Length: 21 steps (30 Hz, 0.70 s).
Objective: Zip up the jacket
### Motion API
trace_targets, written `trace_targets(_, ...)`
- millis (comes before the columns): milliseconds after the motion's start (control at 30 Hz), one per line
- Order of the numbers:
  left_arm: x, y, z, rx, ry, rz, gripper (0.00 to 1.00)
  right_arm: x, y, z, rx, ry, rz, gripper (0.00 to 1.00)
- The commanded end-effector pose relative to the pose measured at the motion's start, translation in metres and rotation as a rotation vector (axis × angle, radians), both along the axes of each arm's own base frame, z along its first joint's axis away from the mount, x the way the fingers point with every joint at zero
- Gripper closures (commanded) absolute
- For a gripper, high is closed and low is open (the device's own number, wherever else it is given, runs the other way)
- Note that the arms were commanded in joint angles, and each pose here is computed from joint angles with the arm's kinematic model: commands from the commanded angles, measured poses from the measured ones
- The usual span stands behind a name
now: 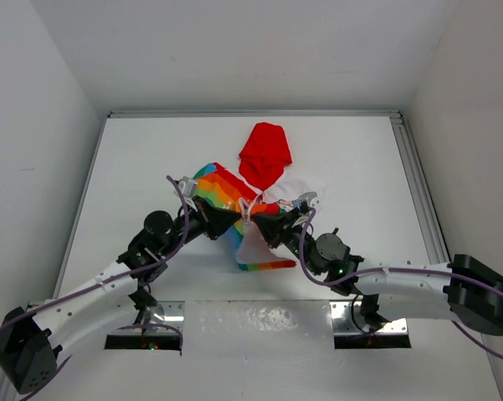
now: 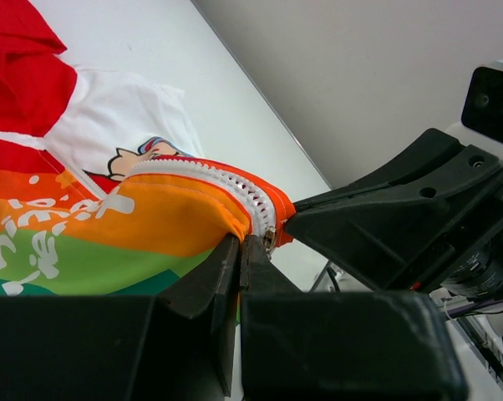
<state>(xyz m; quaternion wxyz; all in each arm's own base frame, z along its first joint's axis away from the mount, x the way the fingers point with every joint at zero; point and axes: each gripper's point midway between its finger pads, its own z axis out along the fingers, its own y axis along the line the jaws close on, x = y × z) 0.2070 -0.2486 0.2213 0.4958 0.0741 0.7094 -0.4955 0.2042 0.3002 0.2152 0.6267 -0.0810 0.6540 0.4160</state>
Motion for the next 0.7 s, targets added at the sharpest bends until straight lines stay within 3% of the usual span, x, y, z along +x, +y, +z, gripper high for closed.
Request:
trace_targets(0,-0.006,-0.002,0.006,-0.009,-0.032,-0.036,1.0,0.003,0.006,0.038,0.078,-0.047,0.004,1.0)
trace_targets(367,-0.005,-0.001,-0.01,0.055,0.011,-0.03,1.0,0.009,0.025,0.032,-0.032,0.044,0.019,1.0)
trace_targets(667,-0.021,-0.001,0.011,0.002,-0.022,-0.088,1.0,0.036,0.024,0.014,-0.098,0.108,-0.047,1.0)
